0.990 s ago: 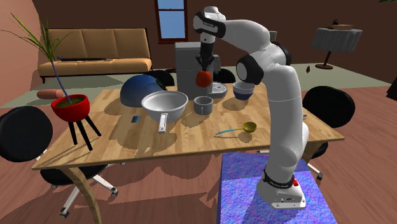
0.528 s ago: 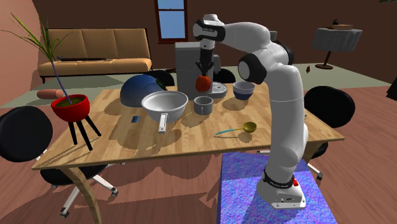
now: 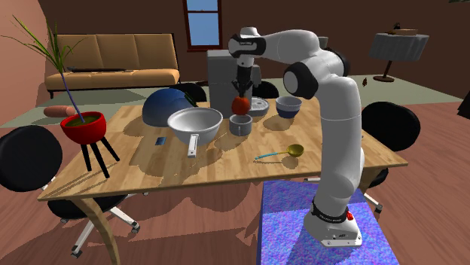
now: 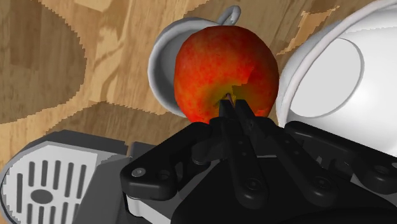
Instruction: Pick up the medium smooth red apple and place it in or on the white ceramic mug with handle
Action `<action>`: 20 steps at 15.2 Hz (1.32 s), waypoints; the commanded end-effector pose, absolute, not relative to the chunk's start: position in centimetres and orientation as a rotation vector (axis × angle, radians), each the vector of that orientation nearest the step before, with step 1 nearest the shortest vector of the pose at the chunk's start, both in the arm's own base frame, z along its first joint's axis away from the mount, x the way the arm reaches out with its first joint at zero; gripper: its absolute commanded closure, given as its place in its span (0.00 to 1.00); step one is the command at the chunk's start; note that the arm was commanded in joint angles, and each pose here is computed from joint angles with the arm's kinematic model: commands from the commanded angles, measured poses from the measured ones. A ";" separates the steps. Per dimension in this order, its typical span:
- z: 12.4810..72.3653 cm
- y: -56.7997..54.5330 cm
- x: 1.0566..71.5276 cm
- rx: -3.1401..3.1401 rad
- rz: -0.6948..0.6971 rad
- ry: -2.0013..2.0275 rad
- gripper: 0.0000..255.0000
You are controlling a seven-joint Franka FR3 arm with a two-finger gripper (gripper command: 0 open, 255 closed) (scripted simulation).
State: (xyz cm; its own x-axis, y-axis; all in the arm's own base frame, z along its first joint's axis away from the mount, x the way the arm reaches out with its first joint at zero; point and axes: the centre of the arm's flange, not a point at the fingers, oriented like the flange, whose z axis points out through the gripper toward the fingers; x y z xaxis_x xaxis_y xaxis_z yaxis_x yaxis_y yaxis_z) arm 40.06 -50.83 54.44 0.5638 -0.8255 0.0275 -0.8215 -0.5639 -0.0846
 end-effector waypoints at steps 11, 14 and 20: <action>49.7 -50.8 40.0 -2.723 -0.099 1.436 1.00; 49.7 -50.8 40.0 -2.723 -0.099 1.436 1.00; 49.7 -50.8 40.0 -2.723 -0.099 1.436 0.00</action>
State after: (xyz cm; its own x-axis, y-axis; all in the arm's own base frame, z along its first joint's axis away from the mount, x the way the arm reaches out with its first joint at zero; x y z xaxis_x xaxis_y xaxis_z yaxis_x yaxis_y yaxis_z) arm 40.02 -50.84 49.75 0.5638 -0.8254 0.0282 -0.8215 -0.5640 -0.0846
